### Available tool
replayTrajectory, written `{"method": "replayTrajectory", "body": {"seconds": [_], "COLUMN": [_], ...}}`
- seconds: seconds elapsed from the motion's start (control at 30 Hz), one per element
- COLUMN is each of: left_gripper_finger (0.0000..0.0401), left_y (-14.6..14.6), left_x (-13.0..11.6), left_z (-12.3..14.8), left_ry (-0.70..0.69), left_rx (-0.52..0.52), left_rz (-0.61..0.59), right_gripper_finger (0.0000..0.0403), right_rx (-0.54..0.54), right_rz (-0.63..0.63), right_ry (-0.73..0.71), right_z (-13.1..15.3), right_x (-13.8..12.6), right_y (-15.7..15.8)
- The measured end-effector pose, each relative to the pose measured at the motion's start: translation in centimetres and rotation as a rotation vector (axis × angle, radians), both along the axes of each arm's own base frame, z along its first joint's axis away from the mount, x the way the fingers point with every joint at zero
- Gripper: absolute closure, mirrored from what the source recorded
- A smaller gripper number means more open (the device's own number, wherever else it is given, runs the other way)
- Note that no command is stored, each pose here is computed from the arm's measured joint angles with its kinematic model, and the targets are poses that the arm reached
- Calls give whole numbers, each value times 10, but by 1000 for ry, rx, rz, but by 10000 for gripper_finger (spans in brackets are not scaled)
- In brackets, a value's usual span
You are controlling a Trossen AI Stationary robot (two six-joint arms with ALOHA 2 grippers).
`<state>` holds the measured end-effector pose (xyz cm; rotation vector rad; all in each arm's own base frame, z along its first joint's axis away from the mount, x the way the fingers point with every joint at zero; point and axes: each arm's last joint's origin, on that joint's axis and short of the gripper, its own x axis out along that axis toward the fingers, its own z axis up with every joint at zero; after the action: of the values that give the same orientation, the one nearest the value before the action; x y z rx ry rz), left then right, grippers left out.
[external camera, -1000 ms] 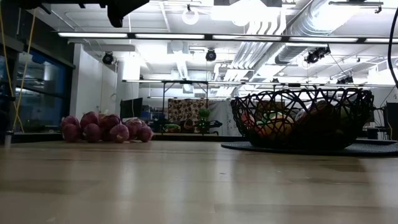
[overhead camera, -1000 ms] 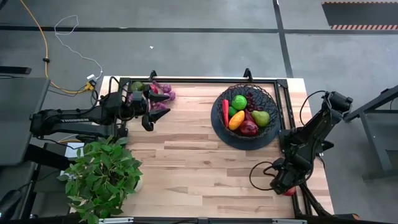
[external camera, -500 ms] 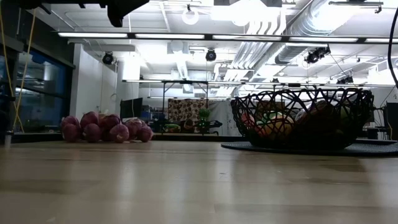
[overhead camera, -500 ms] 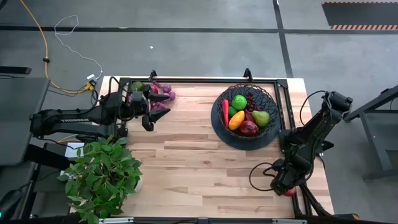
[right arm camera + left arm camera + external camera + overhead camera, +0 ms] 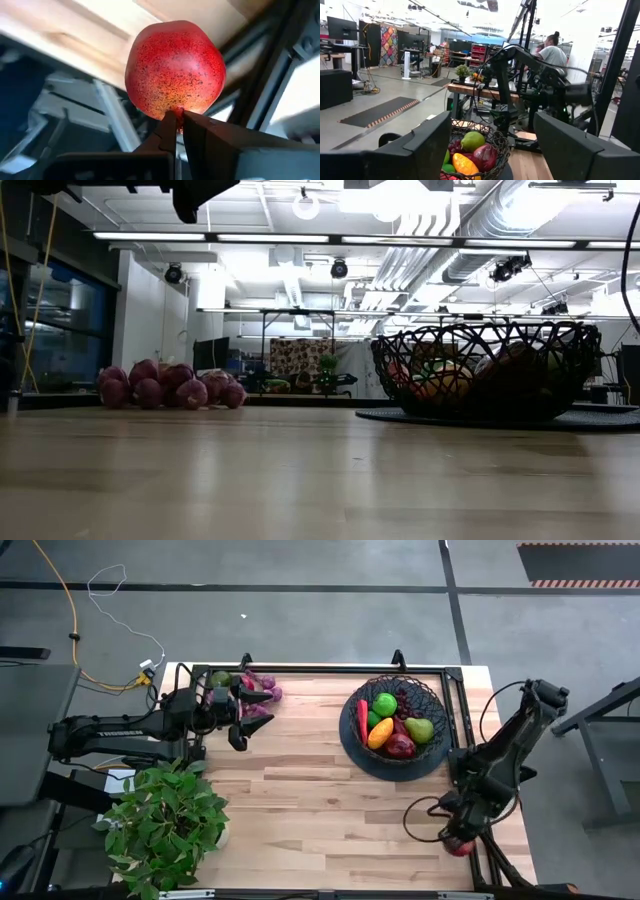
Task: Build produce basket
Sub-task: Put the bottom pomegranate into the black wire basket
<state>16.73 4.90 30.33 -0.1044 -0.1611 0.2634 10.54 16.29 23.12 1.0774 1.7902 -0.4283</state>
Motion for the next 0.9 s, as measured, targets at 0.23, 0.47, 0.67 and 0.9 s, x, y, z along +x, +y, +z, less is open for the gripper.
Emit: {"method": "replayTrajectory", "body": {"seconds": [0.23, 0.47, 0.67, 0.9], "left_gripper_finger": [130, 130, 130, 130], "left_y": [0, 0, 0, 0], "left_x": [0, 0, 0, 7], "left_z": [0, 1, 1, 23], "left_ry": [0, -19, -52, -85], "left_rx": [0, -44, -144, -202], "left_rz": [0, -7, -24, -109], "right_gripper_finger": [403, 403, 403, 403], "right_rx": [8, -221, -524, -743], "right_rz": [-34, 0, 97, 186], "right_ry": [-507, -865, -1145, -1258], "right_z": [48, 65, 77, 87], "right_x": [4, 41, 81, 90], "right_y": [-21, -60, -107, -154]}}
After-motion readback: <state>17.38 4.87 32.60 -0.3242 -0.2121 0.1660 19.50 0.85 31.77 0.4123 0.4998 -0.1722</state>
